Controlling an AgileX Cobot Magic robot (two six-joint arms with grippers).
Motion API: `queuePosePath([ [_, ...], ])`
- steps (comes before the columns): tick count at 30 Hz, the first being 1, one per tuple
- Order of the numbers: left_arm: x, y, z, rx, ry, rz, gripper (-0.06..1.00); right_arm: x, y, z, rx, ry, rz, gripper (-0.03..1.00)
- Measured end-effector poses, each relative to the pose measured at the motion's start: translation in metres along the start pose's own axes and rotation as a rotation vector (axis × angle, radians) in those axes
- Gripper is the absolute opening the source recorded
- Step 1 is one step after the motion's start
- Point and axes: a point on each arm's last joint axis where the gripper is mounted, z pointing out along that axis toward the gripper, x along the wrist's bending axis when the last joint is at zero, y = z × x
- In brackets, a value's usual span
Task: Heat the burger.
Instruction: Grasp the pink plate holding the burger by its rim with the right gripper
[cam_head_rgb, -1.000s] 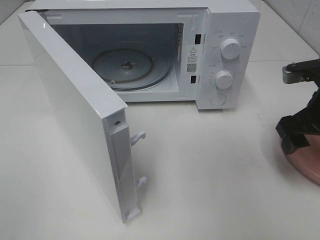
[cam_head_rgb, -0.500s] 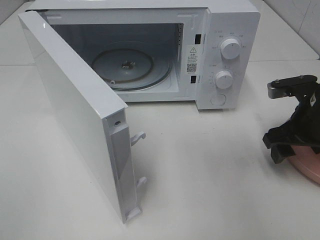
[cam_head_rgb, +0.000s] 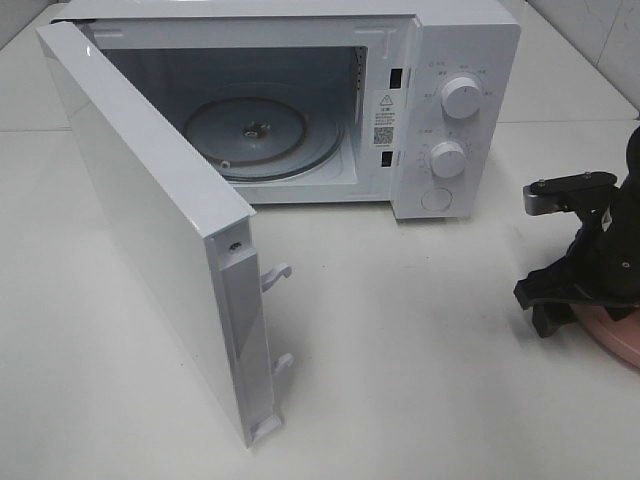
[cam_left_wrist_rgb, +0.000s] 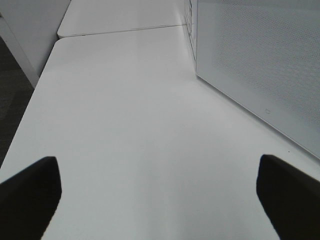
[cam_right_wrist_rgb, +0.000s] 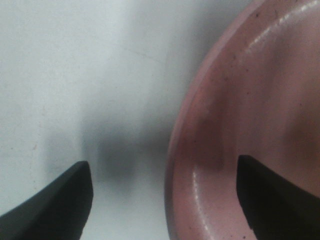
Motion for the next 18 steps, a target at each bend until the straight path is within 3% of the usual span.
queuePosePath([
  [7, 0.0000, 0.0000, 0.0000, 0.000, 0.000, 0.000, 0.99, -0.0008, 0.0006, 0.0001, -0.008, 0.000, 0.003, 0.76],
  [12, 0.0000, 0.0000, 0.0000, 0.000, 0.000, 0.000, 0.99, -0.0008, 0.0006, 0.0001, -0.008, 0.000, 0.004, 0.70],
  [16, 0.0000, 0.0000, 0.0000, 0.000, 0.000, 0.000, 0.99, -0.0008, 0.0006, 0.0001, -0.008, 0.000, 0.010, 0.62],
  [18, 0.0000, 0.0000, 0.0000, 0.000, 0.000, 0.000, 0.99, -0.0012, 0.0004, 0.0001, -0.005, -0.004, 0.017, 0.45],
])
